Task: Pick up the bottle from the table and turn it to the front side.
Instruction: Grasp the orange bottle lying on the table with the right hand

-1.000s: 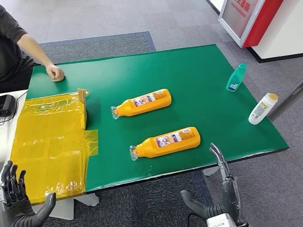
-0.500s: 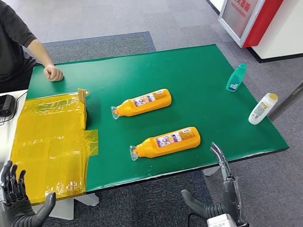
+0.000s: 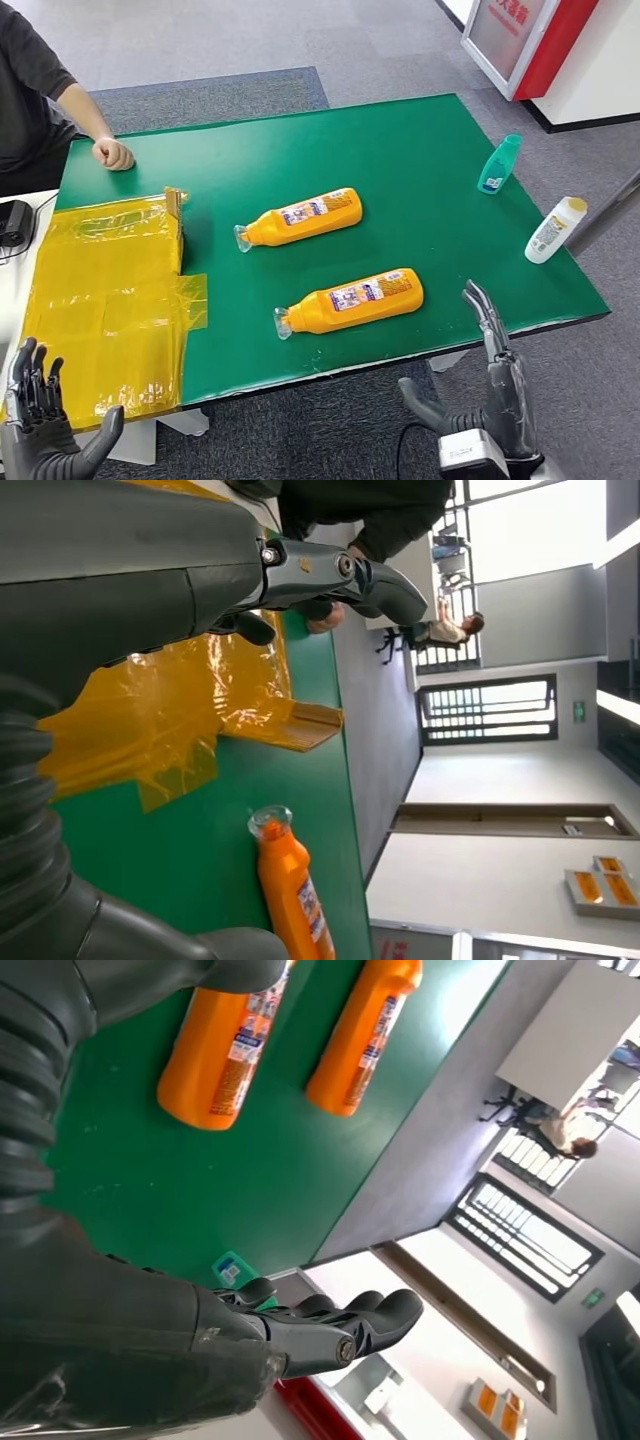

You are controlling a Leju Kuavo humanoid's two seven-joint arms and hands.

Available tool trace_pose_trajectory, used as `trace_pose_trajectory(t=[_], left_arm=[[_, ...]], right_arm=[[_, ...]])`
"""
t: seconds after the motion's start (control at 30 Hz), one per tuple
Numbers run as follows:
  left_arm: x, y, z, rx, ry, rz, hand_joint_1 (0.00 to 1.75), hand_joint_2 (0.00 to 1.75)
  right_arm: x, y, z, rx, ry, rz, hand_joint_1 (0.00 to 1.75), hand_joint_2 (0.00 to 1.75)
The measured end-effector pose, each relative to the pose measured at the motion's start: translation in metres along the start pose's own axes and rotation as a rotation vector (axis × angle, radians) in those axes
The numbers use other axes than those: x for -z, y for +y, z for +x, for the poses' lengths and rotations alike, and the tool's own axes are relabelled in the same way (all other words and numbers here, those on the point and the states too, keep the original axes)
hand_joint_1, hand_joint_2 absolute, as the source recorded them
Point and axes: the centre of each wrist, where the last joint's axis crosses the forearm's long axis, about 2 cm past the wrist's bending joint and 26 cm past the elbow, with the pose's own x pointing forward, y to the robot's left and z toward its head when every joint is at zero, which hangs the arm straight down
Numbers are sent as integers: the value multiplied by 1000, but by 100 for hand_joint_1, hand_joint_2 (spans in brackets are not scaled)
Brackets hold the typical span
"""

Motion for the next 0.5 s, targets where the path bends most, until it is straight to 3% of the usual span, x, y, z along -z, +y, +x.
trace_pose_trajectory(t=[0.3, 0.5], left_arm=[[4, 13, -13, -34, 10, -69, 0, 175], [1, 8, -36, -23, 111, -157, 0, 175]], right_arm=[[54, 1, 5, -206, 37, 114, 0, 175], [74, 11, -20, -310, 43, 283, 0, 175]])
